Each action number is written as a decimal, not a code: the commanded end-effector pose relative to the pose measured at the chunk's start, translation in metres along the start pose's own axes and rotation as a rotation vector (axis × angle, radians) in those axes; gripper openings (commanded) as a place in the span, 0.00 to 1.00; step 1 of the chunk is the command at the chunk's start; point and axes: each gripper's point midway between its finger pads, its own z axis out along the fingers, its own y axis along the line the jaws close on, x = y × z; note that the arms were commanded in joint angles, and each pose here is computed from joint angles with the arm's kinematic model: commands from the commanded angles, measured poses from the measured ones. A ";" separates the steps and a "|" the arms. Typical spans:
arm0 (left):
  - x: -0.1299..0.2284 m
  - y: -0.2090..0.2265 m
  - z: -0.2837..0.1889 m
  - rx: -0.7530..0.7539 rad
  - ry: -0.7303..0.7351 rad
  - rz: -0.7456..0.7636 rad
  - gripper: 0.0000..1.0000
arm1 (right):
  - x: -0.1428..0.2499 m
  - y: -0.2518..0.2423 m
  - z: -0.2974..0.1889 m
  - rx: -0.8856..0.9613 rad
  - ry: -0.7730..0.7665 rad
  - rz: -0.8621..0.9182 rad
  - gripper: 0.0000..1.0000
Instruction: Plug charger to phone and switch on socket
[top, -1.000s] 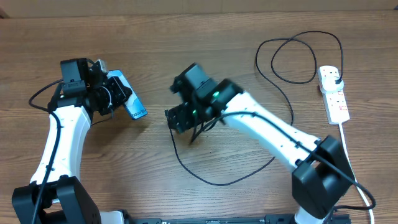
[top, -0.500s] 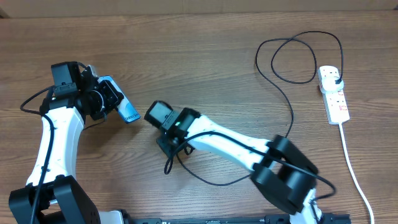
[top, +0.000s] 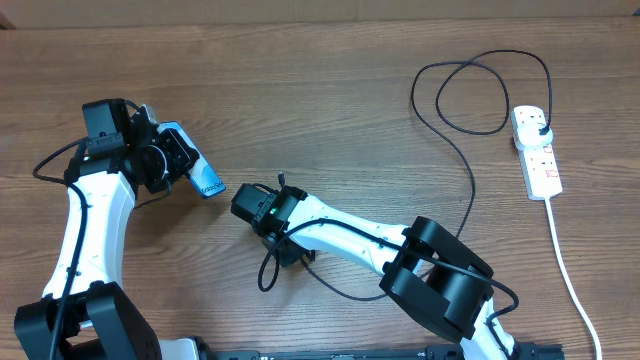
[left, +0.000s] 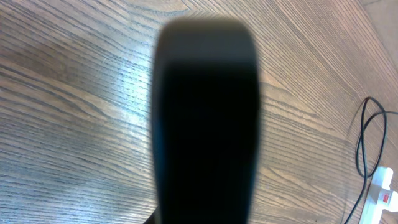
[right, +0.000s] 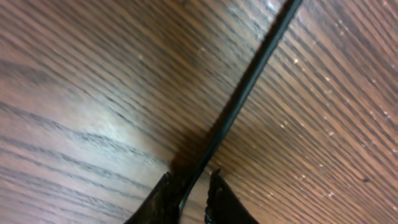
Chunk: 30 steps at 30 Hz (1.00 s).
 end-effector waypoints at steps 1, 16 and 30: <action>-0.006 -0.008 -0.009 0.022 -0.028 0.012 0.05 | 0.004 -0.009 -0.001 0.035 0.012 0.007 0.08; -0.005 -0.008 -0.009 0.022 -0.027 0.011 0.04 | 0.100 -0.103 -0.031 0.267 0.468 0.055 0.04; -0.006 -0.008 -0.009 0.022 -0.027 0.011 0.05 | 0.014 -0.144 0.001 0.022 0.155 0.368 0.74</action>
